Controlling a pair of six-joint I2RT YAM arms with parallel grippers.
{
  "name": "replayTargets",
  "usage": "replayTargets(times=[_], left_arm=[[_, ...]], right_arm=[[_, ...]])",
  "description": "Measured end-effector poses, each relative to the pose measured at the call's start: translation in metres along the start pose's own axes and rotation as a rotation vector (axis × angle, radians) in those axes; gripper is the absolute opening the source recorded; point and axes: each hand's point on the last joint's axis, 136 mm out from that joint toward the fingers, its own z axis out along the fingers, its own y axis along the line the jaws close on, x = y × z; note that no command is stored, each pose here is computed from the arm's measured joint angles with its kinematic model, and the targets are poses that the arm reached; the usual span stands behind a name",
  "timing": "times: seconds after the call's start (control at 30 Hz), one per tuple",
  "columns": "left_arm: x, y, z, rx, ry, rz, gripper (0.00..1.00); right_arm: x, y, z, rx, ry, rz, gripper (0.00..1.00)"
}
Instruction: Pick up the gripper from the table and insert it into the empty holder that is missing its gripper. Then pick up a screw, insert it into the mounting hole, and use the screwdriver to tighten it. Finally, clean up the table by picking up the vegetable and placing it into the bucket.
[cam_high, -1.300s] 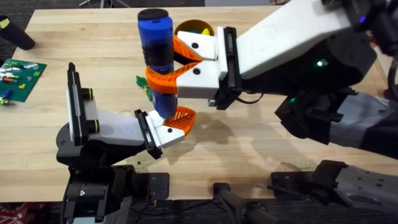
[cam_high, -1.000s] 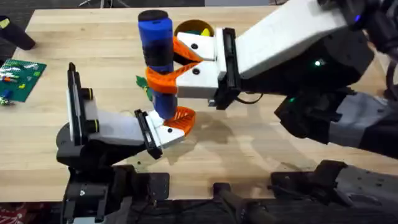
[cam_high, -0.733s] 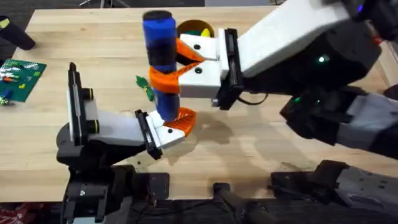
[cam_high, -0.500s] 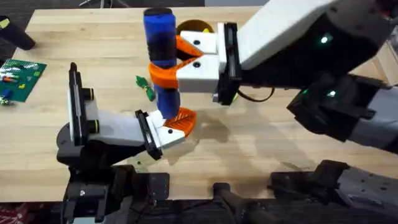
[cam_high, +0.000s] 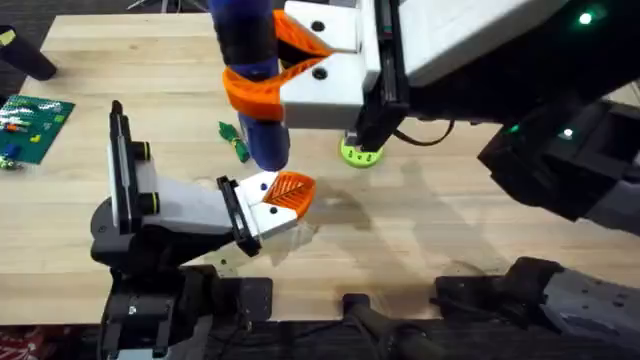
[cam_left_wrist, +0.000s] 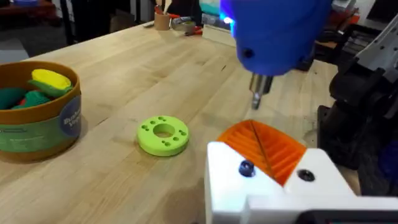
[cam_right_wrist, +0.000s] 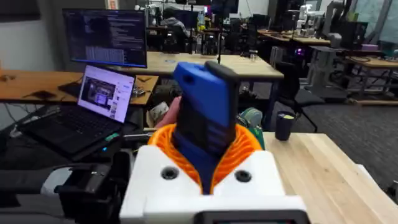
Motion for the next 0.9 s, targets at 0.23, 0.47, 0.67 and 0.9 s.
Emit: replayTargets(times=[0.23, 0.47, 0.67, 0.9], left_arm=[[0.0, 0.0, 0.0, 0.0, 0.0, 0.0, 0.007], [0.0, 0.0, 0.0, 0.0, 0.0, 0.0, 0.007], [0.0, 0.0, 0.0, 0.0, 0.0, 0.0, 0.007], [0.0, 0.0, 0.0, 0.0, 0.0, 0.0, 0.007]], right_arm=[[0.0, 0.009, 0.005, -0.031, -0.003, -0.004, 0.054], [0.006, 0.015, 0.017, -0.068, 0.008, 0.009, 0.055], [0.006, 0.017, 0.017, -0.081, 0.009, -0.012, 0.054], [0.007, 0.021, 0.017, -0.104, 0.008, -0.058, 0.054]])
